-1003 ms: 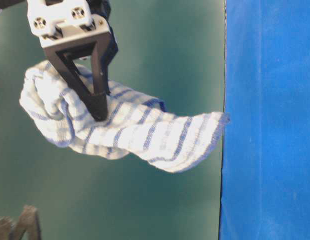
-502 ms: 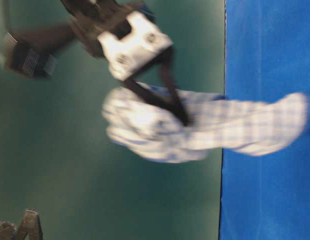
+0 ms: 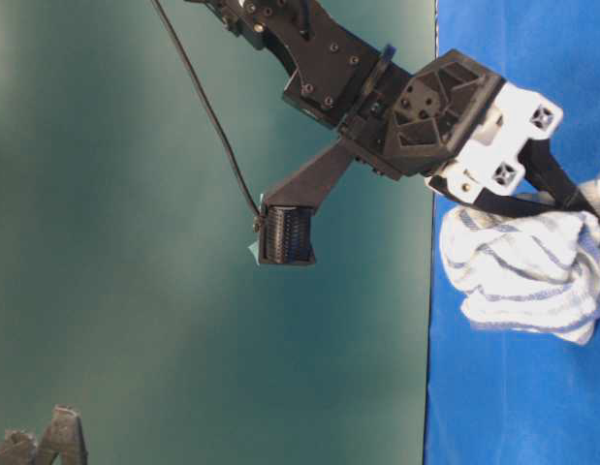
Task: Hand over the towel.
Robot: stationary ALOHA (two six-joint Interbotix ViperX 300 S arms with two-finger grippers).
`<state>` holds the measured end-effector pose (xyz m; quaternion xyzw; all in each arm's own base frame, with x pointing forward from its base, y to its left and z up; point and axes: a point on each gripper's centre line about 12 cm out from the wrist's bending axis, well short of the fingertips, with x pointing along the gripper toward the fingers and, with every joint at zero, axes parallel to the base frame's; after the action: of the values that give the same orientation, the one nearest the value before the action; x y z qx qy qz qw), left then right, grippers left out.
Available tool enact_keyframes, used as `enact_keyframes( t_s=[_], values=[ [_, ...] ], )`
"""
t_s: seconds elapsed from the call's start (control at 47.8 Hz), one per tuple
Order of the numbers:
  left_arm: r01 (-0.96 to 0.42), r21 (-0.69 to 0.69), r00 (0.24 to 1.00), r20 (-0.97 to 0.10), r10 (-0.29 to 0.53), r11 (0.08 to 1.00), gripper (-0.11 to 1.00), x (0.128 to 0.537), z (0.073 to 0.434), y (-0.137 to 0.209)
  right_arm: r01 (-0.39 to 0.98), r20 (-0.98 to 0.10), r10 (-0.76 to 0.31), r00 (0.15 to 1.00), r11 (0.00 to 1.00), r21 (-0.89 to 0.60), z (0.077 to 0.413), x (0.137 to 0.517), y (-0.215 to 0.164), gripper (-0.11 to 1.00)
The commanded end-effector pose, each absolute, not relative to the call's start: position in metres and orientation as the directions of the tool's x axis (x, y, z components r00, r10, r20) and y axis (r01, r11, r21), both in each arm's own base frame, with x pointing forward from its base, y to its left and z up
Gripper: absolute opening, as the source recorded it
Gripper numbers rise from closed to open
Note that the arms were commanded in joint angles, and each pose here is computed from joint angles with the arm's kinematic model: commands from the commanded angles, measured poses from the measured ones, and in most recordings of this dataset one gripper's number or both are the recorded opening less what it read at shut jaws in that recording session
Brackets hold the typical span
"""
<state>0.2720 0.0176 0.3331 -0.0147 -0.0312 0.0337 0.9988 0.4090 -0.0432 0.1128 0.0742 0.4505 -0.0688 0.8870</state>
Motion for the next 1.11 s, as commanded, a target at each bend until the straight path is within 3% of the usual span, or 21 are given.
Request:
enact_keyframes(
  t_s=[0.0,0.564,0.732,0.794,1.087],
  values=[
    [-0.064,-0.032,0.994,0.081,0.067,0.997,0.93,0.272,0.34,0.017,0.192,-0.793,-0.059,0.606,0.979,0.074,0.123,0.413,-0.044,0.07],
    [-0.065,-0.035,0.995,0.08,0.067,0.997,0.93,0.272,0.339,0.017,0.196,-0.797,-0.056,0.602,0.977,0.079,0.134,0.412,-0.044,0.09],
    [-0.065,-0.035,0.995,0.075,0.067,0.997,0.93,0.272,0.337,0.017,0.195,-0.774,-0.06,0.631,0.977,0.084,0.152,0.406,-0.043,0.56],
    [-0.065,-0.033,0.995,0.072,0.067,0.997,0.93,0.272,0.336,0.017,0.192,-0.754,-0.063,0.654,0.978,0.085,0.166,0.403,-0.043,0.69],
    [-0.065,-0.035,0.995,0.067,0.067,0.997,0.93,0.272,0.334,0.017,0.156,-0.571,-0.091,0.816,0.986,0.066,0.257,0.365,-0.04,0.7]
  ],
)
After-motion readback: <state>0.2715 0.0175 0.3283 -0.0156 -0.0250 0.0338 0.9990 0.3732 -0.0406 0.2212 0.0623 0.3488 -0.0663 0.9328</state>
